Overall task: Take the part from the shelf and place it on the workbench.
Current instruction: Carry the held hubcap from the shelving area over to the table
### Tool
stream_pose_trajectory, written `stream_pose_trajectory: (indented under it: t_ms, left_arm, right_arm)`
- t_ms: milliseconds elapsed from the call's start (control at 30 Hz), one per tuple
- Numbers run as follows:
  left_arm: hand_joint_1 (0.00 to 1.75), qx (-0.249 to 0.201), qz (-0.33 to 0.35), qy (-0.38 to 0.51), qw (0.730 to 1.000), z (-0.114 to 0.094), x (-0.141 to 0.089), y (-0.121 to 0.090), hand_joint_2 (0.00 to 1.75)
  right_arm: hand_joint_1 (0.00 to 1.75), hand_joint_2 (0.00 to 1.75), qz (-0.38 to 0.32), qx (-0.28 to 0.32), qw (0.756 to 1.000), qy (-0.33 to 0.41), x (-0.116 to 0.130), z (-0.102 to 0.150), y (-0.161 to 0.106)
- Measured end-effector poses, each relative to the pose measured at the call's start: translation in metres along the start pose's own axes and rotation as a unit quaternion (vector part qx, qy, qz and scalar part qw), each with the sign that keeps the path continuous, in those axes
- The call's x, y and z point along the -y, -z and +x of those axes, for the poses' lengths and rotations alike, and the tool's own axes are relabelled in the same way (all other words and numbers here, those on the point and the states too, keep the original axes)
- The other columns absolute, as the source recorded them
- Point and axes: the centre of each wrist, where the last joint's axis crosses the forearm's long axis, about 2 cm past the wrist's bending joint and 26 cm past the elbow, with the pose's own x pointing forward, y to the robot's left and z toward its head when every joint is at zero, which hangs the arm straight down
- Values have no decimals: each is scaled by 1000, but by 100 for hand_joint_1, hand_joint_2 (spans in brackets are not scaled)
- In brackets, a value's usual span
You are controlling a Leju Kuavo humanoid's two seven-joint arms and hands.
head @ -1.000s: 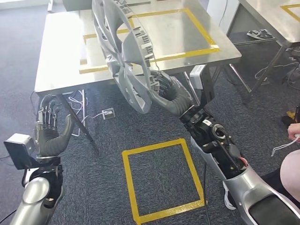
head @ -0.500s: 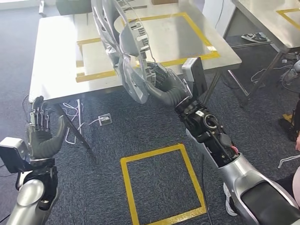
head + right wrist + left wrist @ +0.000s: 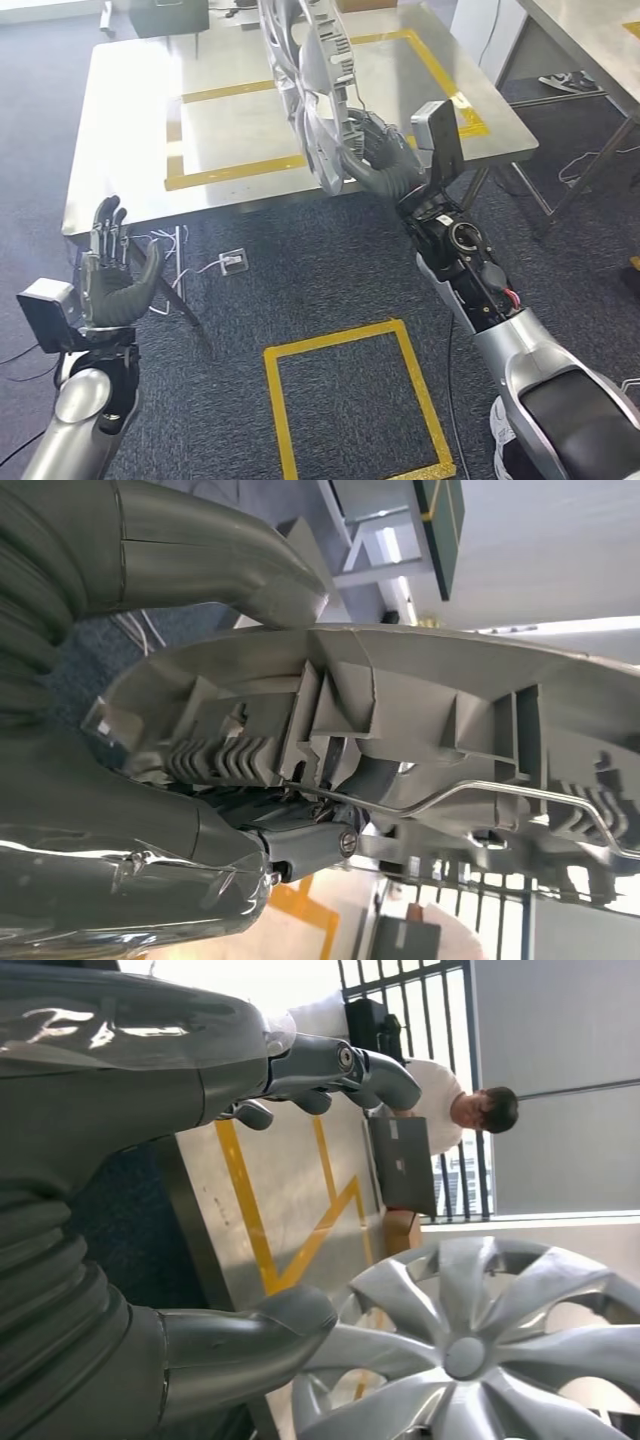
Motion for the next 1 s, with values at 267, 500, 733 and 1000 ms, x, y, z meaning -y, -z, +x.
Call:
stream_pose_trajectory:
  t_ms: [267, 500, 733, 1000]
  left_arm:
    - [0, -2, -3, -1, 1000, -3, -1, 0, 175]
    - [0, 8, -6, -3, 1000, -1, 0, 6, 175]
    - [0, 5, -11, -5, 1000, -2, 2, 6, 175]
    - [0, 8, -17, -7, 1000, -2, 4, 10, 175]
  right_arm:
    - [175, 175, -17, 8, 1000, -26, 19, 0, 14]
    - [175, 175, -34, 9, 998, -53, 39, 6, 29]
    - [175, 175, -50, -12, 997, -65, 50, -5, 29]
    - [175, 175, -66, -36, 994, -83, 63, -9, 31]
